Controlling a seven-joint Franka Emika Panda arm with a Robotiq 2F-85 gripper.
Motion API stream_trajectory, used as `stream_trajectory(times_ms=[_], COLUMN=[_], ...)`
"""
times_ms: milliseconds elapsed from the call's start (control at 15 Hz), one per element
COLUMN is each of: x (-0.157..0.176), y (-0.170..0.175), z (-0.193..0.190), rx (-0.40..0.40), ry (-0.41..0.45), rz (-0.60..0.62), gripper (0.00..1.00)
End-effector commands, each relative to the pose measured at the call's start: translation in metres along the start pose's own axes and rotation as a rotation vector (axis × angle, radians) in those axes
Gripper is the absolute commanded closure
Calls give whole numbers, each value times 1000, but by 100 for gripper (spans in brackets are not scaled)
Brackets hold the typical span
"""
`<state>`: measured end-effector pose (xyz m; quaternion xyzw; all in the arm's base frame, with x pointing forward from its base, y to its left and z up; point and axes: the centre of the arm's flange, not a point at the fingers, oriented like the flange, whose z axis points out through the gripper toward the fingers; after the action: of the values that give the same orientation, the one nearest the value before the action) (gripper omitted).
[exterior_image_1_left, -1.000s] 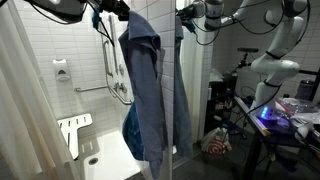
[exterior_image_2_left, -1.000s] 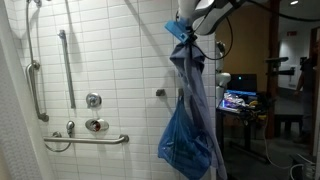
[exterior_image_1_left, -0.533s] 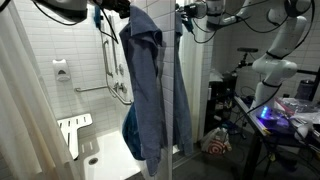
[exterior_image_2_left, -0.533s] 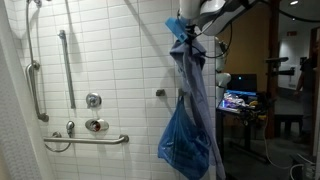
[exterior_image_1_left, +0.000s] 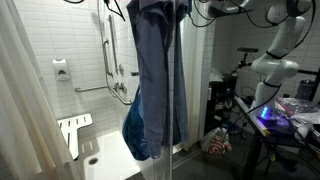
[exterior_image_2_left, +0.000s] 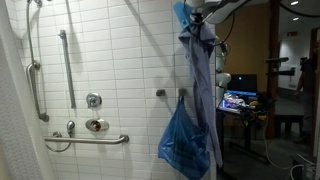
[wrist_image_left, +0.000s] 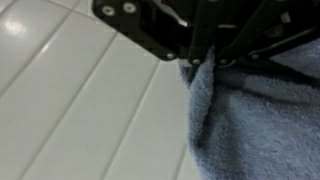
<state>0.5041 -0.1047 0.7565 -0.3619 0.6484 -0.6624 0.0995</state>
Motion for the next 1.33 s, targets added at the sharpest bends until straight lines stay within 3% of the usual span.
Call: stream_trajectory(times_ms=[0,267,600,867,1067,1133,1267], x=[1,25,11,-41,-78,-88,-92], y=[-6,-42,-55,-27,8,18,33], z=[8,12,23,44,53,55,59], rx=[84,165,125,-12,-114,-132,-81], ry=[105,194,155,40,-106,-158,-239], rz=[135,240,133,7,-112,-155,-256], gripper=[99,99,99,99,99,99,99])
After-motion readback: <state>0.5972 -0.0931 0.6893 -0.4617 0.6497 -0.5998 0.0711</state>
